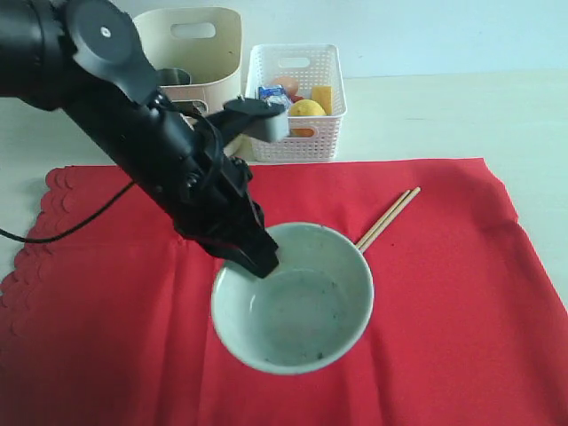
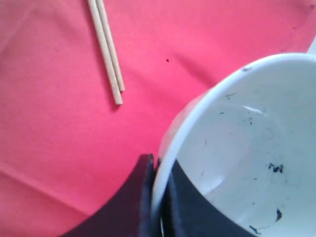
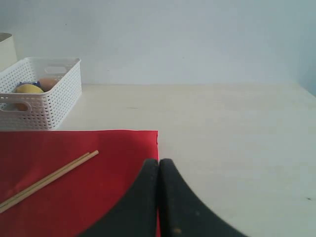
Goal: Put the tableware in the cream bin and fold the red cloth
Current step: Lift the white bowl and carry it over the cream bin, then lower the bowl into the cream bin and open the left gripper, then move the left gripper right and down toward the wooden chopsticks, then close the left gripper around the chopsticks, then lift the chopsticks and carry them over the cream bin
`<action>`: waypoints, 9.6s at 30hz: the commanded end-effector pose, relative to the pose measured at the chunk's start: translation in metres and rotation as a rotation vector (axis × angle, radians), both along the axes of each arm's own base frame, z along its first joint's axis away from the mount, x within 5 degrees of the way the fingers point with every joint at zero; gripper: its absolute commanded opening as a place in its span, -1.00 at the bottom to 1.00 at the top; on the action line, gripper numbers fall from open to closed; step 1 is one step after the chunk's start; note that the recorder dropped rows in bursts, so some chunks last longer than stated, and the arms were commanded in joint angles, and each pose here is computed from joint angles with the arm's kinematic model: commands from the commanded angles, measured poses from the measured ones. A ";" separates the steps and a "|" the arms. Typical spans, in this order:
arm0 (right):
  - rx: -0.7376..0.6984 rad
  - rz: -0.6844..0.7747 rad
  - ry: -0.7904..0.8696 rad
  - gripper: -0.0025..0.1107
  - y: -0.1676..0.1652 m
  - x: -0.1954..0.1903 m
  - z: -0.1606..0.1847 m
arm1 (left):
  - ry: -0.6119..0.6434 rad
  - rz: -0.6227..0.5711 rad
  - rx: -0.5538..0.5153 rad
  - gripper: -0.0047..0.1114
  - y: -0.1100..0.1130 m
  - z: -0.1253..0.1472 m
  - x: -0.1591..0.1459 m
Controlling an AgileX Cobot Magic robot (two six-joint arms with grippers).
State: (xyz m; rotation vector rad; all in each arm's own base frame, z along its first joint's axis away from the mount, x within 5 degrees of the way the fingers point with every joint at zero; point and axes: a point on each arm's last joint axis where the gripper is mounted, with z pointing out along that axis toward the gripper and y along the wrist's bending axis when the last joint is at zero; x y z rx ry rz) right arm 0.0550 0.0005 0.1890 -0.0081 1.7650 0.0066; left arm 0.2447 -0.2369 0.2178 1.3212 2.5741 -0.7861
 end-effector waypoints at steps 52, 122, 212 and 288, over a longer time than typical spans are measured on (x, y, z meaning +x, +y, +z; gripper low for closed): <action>0.000 -0.004 -0.014 -0.96 0.000 0.000 0.000 | -0.747 0.785 -0.154 -0.92 0.123 0.041 0.251; 0.000 -0.004 -0.014 -0.96 0.000 0.000 0.000 | -0.152 0.400 -0.117 0.26 0.058 0.129 0.128; 0.000 -0.004 -0.014 -0.96 0.000 0.000 0.000 | -0.223 0.123 0.373 0.01 -0.150 -0.087 0.048; 0.000 -0.004 -0.014 -0.96 0.000 0.000 0.000 | -0.634 0.457 0.350 -0.92 0.012 0.140 0.099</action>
